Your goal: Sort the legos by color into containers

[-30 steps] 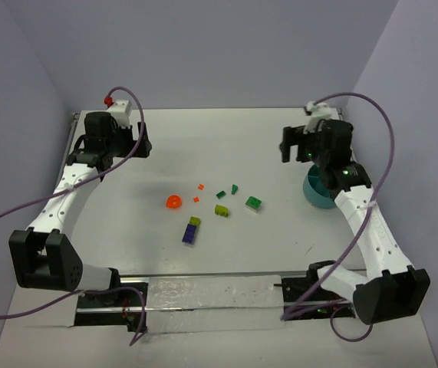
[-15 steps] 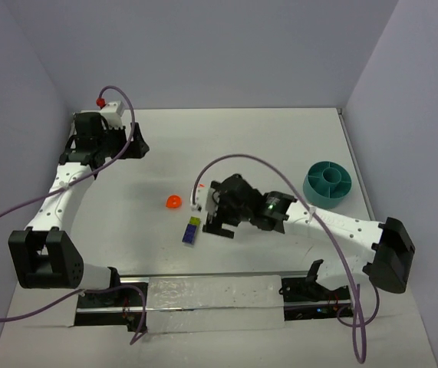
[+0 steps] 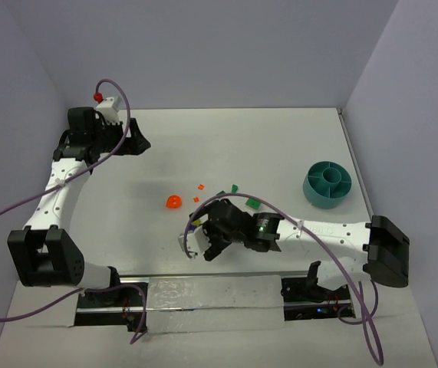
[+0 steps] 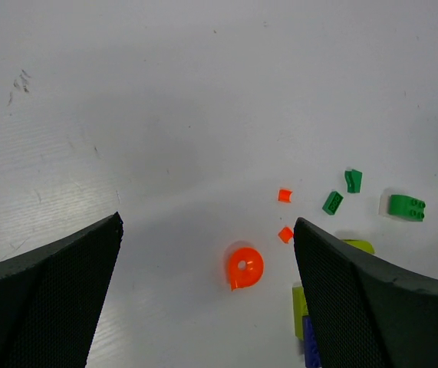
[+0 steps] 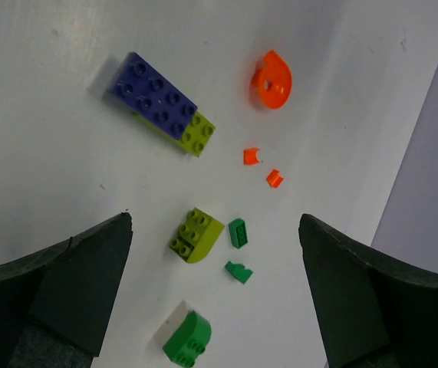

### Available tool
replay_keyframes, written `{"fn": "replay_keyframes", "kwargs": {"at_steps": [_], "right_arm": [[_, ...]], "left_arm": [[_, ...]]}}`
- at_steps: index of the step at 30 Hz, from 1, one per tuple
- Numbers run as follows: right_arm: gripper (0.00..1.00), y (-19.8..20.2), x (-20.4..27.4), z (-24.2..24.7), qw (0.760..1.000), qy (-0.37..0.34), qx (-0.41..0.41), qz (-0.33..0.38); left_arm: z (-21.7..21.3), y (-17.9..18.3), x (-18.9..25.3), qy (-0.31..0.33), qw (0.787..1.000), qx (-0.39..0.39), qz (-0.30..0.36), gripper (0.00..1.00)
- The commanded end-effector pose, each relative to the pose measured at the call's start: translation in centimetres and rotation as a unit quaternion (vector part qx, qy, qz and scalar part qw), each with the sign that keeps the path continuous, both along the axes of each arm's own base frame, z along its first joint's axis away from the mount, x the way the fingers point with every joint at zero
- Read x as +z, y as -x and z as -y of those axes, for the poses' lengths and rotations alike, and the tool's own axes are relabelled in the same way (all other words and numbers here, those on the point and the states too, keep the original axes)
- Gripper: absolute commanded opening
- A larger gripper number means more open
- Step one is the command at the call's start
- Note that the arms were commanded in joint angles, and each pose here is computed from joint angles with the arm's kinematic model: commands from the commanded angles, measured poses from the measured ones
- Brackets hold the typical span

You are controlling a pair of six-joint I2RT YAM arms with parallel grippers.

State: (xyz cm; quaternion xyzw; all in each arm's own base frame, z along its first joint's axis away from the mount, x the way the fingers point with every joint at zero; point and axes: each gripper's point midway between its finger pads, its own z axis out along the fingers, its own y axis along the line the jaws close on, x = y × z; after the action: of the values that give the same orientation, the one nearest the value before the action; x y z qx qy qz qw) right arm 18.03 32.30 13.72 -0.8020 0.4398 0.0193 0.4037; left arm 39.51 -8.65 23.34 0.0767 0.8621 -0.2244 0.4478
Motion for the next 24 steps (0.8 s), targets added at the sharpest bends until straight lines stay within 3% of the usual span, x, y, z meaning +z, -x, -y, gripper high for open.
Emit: {"fn": "replay_keyframes", "kwargs": {"at_steps": [1, 9, 12, 24], "right_arm": [[0.92, 0.7, 1.4, -2.6, 0.99, -0.118, -0.024, 0.077], [0.84, 3.6, 0.0, -3.5, 0.98, -0.181, -0.033, 0.075], [0.75, 4.3, -0.5, -4.0, 0.978, -0.191, -0.031, 0.081], [0.74, 5.1, -4.4, -6.8, 0.984, -0.157, -0.029, 0.079]], "left_arm": [[-1.3, -0.8, 1.8, -0.01, 0.999, 0.034, 0.023, 0.99], [-2.8, -1.8, 2.1, -0.014, 0.998, 0.058, 0.031, 0.99], [-3.1, -1.9, 2.3, -0.015, 0.997, 0.063, 0.038, 0.99], [-4.8, -2.1, 3.4, -0.014, 0.995, 0.08, 0.056, 0.99]]}}
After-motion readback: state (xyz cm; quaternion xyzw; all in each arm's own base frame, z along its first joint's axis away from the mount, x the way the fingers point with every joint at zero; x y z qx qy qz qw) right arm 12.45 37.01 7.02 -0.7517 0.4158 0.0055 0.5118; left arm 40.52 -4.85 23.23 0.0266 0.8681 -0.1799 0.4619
